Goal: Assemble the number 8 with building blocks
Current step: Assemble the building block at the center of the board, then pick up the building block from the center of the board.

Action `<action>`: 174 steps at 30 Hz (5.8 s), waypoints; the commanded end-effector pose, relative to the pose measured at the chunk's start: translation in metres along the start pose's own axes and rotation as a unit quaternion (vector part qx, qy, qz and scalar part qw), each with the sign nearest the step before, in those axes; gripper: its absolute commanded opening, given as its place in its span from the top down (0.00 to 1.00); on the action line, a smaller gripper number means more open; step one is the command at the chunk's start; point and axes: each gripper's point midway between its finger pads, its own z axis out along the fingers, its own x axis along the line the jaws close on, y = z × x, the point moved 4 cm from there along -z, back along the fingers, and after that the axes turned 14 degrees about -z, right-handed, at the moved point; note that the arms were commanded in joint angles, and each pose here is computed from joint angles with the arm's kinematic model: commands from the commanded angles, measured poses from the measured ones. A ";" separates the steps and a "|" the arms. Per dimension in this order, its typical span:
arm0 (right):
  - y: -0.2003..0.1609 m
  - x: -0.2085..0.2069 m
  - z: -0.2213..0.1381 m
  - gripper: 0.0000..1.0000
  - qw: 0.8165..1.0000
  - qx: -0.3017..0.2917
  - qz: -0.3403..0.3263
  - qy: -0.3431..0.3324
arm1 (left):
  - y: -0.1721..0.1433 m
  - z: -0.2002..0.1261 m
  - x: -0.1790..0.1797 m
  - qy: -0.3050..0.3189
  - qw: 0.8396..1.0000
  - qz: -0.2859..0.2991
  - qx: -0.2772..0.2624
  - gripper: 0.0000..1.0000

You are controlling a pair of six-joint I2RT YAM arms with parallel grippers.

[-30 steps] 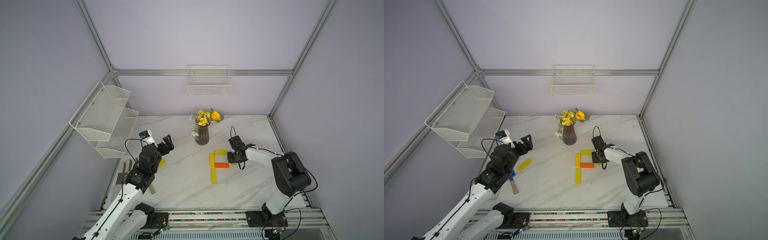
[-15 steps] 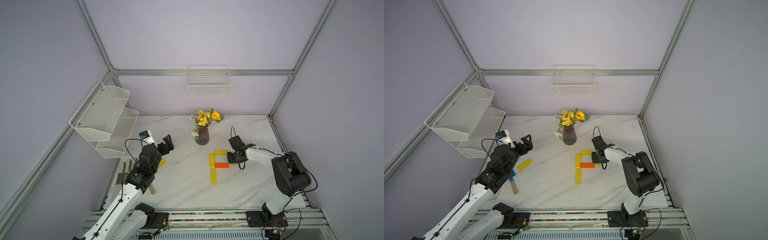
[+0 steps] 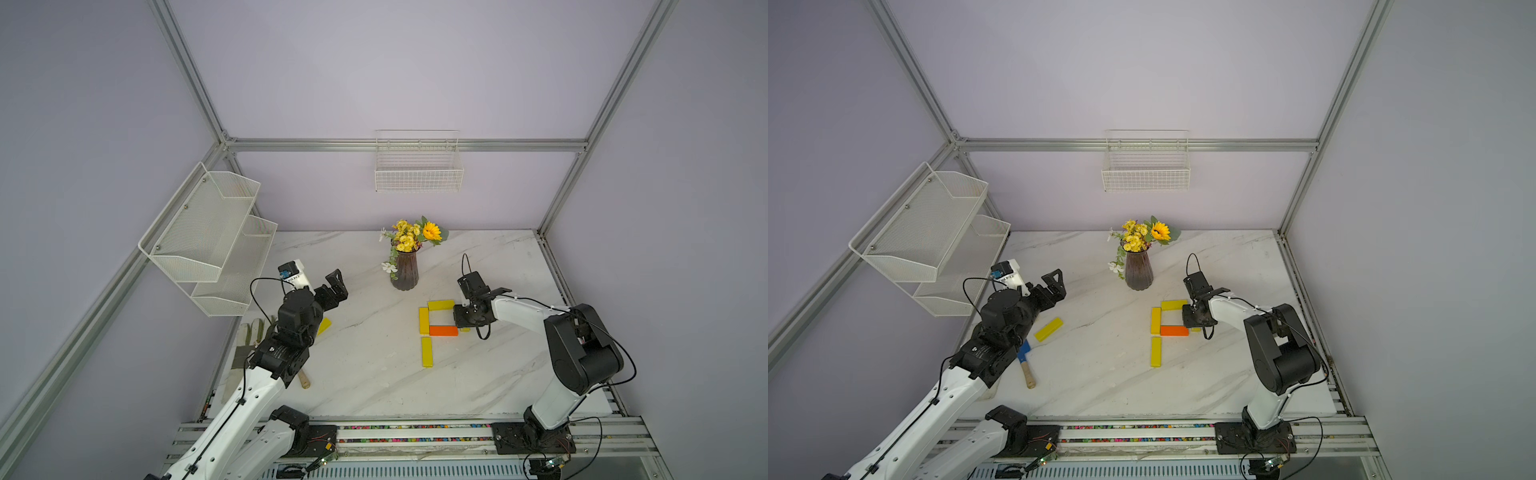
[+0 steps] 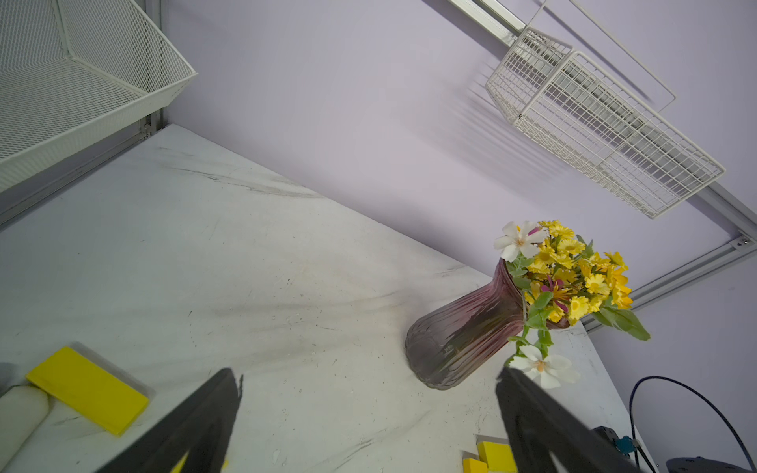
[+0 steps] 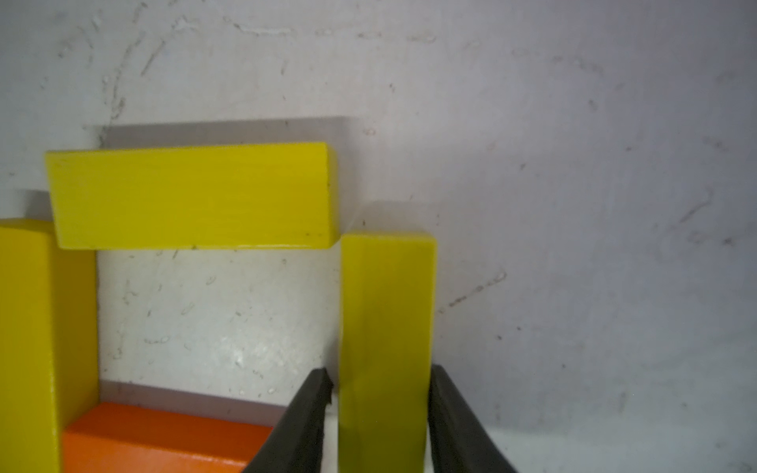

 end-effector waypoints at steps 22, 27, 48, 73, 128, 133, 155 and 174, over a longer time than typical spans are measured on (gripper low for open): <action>0.020 -0.032 -0.027 0.73 0.993 -0.051 0.058 -0.092 | 0.009 -0.005 -0.010 -0.026 0.999 -0.009 -0.016 0.00; 0.016 -0.033 -0.016 0.73 0.993 -0.043 0.058 -0.089 | 0.009 -0.005 -0.010 -0.027 0.999 -0.010 -0.016 0.00; 0.012 -0.025 -0.009 0.71 0.996 -0.043 0.058 -0.054 | 0.010 -0.007 -0.010 -0.028 0.999 -0.010 -0.018 0.00; 0.000 -0.026 0.001 0.71 0.996 -0.033 0.069 -0.046 | 0.010 -0.007 -0.010 -0.028 0.999 -0.010 -0.018 0.00; 0.094 0.342 -0.039 0.42 0.768 -0.265 -0.568 0.136 | 0.027 0.032 0.082 0.183 0.971 -0.131 0.079 0.00; 0.086 0.323 -0.078 0.42 0.785 -0.303 -0.521 0.145 | 0.010 0.054 0.093 0.213 0.957 -0.149 0.131 0.01; 0.053 0.263 -0.155 0.42 0.818 -0.378 -0.405 0.152 | -0.045 0.098 0.184 0.451 0.855 -0.189 0.170 0.00; 0.042 0.251 -0.145 0.42 0.828 -0.369 -0.399 0.139 | -0.060 0.130 0.208 0.502 0.821 -0.228 0.149 0.02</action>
